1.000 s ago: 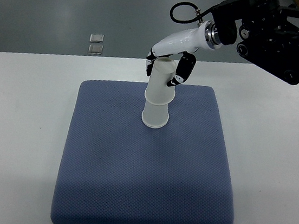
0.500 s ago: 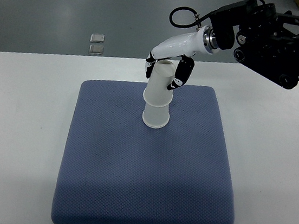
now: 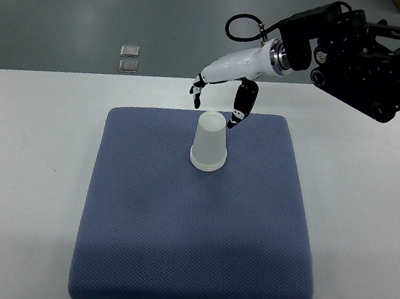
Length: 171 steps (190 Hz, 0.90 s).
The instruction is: Stack paper cups
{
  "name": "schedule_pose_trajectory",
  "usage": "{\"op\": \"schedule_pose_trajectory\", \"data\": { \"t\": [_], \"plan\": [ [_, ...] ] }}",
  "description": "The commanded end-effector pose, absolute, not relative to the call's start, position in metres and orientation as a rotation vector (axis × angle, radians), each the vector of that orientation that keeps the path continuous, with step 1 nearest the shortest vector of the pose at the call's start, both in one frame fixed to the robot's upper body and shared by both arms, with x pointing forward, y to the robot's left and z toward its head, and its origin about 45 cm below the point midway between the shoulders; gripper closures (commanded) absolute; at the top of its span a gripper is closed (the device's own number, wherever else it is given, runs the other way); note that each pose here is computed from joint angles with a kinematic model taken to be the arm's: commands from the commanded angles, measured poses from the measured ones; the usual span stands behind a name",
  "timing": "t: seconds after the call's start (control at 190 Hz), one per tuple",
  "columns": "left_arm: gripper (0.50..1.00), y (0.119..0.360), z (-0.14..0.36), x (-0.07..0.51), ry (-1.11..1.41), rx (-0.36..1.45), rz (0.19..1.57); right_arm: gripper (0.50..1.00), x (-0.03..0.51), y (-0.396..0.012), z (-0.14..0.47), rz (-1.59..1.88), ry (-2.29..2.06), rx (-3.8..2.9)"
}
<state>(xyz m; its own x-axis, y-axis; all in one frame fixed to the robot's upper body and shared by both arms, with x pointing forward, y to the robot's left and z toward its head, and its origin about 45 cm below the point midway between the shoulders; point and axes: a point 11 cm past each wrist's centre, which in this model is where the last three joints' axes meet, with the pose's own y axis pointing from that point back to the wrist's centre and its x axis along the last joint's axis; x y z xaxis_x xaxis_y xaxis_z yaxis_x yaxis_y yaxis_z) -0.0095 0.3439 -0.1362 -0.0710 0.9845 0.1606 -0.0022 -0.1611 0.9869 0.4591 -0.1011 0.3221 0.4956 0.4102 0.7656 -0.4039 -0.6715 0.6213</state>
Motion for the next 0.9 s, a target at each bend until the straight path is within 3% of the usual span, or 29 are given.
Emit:
{"op": "schedule_pose_trajectory", "data": {
  "t": [0.0, 0.4, 0.895],
  "plan": [
    [0.500, 0.344, -0.136, -0.009, 1.175, 1.287, 1.385, 0.591, 0.461, -0.106, 0.323, 1.258, -0.013, 1.935],
    [0.500, 0.344, -0.136, -0.009, 1.175, 1.287, 1.385, 0.591, 0.488, -0.179, 0.335, 0.933, -0.518, 2.262],
    [0.500, 0.344, -0.136, -0.009, 1.175, 1.287, 1.385, 0.591, 0.499, -0.226, 0.303, 0.316, -1.294, 2.711]
  ]
}}
